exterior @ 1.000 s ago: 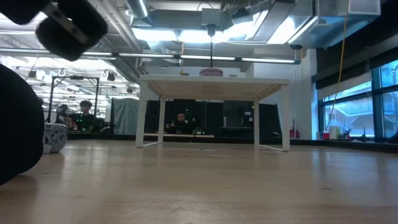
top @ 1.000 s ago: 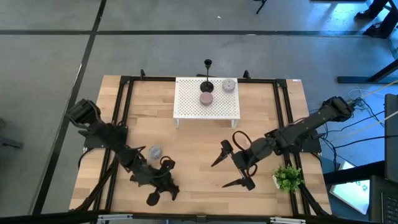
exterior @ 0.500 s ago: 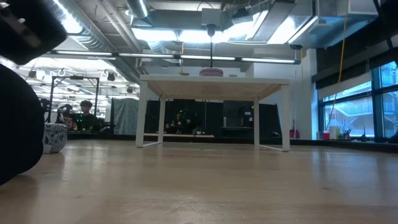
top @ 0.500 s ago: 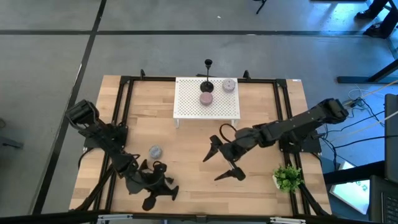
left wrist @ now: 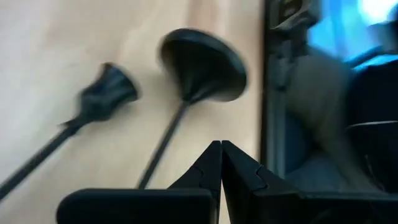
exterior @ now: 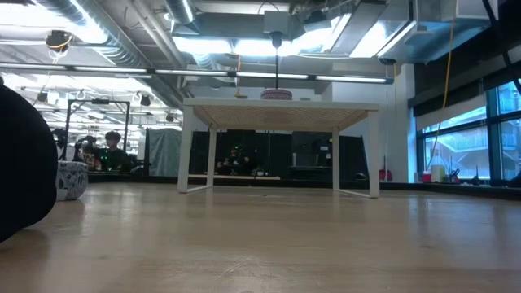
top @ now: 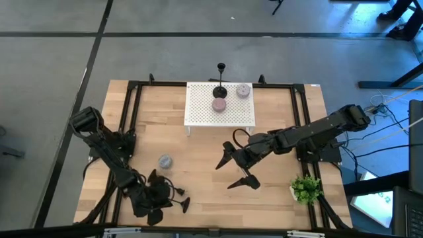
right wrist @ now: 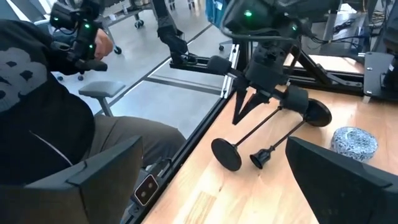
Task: Pick & Place candle stick holders
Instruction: Put the top black candle holder on the shelf
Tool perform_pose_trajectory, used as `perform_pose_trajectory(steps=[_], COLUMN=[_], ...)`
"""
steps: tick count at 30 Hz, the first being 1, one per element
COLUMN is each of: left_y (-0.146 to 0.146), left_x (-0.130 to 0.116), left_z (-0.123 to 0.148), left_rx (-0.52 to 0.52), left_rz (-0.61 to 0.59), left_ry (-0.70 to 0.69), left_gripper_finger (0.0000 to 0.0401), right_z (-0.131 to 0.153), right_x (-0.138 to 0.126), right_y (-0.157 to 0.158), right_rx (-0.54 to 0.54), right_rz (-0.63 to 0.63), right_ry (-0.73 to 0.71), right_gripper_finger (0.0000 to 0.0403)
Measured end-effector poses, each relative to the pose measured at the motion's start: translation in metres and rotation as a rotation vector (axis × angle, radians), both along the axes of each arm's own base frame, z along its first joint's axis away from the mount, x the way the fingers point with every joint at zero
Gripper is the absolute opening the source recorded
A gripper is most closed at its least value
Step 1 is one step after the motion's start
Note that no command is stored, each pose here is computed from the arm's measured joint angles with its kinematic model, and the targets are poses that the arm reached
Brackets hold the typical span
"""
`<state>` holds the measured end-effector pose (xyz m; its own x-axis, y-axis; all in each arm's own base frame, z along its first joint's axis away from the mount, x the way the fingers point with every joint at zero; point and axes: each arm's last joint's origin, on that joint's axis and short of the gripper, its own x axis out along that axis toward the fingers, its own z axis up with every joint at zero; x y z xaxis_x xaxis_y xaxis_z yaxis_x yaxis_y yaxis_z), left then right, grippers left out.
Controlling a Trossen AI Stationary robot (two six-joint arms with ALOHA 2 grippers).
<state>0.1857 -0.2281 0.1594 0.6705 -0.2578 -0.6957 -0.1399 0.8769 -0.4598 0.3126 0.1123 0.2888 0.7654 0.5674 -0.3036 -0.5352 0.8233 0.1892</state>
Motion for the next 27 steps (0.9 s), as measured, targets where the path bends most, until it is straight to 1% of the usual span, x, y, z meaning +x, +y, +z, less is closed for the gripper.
perform_pose_trajectory(steps=[4,7,9,12,17,22,27], left_y=[-0.002,-0.002,-0.003,-0.005,-0.004,0.000,0.002], left_x=[0.002,0.003,0.003,0.005,0.004,-0.002,-0.002], left_z=[0.017,0.034,0.043,0.051,0.052,0.049,0.049], left_rx=[0.111,0.200,0.232,0.218,0.164,0.198,0.227], left_rz=[0.023,0.035,0.037,0.047,0.091,0.139,0.162], left_ry=[0.100,0.144,0.164,0.167,0.220,0.273,0.259], left_gripper_finger=[0.0002,0.0002,0.0002,0.0002,0.0002,0.0002,0.0003], right_z=[-0.001,-0.001,-0.002,-0.003,-0.005,-0.008,-0.009], right_x=[-0.001,-0.002,-0.003,-0.004,-0.006,-0.007,-0.008], right_y=[0.001,0.004,0.006,0.009,0.011,0.010,0.010], right_rx=[0.004,0.013,0.013,0.020,0.035,0.046,0.053], right_rz=[0.001,0.004,0.010,0.012,0.006,-0.008,-0.013], right_ry=[0.012,0.024,0.032,0.054,0.100,0.150,0.167], right_gripper_finger=[0.0395,0.0395,0.0395,0.0395,0.0395,0.0395,0.0395])
